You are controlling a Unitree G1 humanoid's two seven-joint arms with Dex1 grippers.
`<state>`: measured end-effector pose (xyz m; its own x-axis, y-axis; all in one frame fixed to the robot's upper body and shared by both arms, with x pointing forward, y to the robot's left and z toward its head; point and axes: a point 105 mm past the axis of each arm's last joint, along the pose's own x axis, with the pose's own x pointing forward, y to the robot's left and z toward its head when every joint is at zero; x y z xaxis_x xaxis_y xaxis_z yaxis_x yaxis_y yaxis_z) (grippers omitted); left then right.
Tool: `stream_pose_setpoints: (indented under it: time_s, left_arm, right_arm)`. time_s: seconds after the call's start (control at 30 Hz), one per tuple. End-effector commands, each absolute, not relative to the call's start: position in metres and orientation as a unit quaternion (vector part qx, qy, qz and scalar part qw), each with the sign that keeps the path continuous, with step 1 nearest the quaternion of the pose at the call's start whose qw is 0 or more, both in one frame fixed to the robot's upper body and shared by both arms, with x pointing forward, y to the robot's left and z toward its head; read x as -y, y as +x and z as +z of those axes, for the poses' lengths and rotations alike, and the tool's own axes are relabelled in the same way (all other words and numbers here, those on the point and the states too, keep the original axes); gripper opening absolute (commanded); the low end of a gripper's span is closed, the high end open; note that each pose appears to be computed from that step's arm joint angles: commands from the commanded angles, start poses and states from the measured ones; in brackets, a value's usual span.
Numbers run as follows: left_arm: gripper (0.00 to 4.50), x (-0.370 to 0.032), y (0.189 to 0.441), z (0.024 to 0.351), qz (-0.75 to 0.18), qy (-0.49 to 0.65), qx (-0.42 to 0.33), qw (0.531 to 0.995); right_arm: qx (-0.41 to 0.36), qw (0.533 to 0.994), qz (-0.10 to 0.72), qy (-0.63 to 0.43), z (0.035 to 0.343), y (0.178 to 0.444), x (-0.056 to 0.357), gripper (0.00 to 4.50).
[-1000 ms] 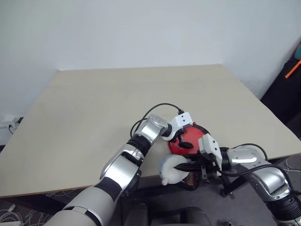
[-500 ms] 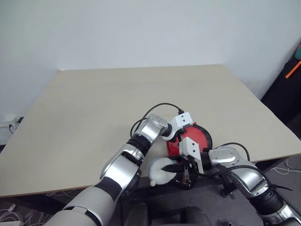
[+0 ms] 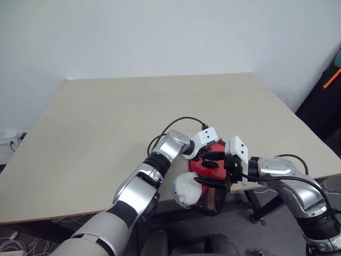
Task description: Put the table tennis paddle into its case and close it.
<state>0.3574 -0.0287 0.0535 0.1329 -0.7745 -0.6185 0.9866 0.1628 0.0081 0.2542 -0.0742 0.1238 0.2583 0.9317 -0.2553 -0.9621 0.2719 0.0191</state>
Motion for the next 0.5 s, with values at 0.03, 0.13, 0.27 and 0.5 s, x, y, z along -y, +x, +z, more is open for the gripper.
stream_pose_setpoints:
  time_s: [0.03,0.13,0.27,0.5]
  left_arm:
    - [4.45,0.016,0.352,0.032,-0.600,0.225,-0.290,0.711]
    - [4.45,0.013,0.356,0.035,-0.596,0.222,-0.287,0.717]
    - [4.45,0.009,0.366,0.052,-0.590,0.192,-0.272,0.735]
    - [4.48,-0.007,0.386,0.092,-0.589,0.148,-0.226,0.761]
  right_arm:
    - [-0.077,0.800,0.592,-0.061,0.143,0.253,0.080,4.37]
    - [-0.069,0.810,0.581,-0.036,0.152,0.255,0.087,4.37]
    - [-0.071,0.825,0.560,-0.027,0.156,0.259,0.103,4.37]
    - [-0.090,0.841,0.532,-0.041,0.145,0.262,0.121,4.40]
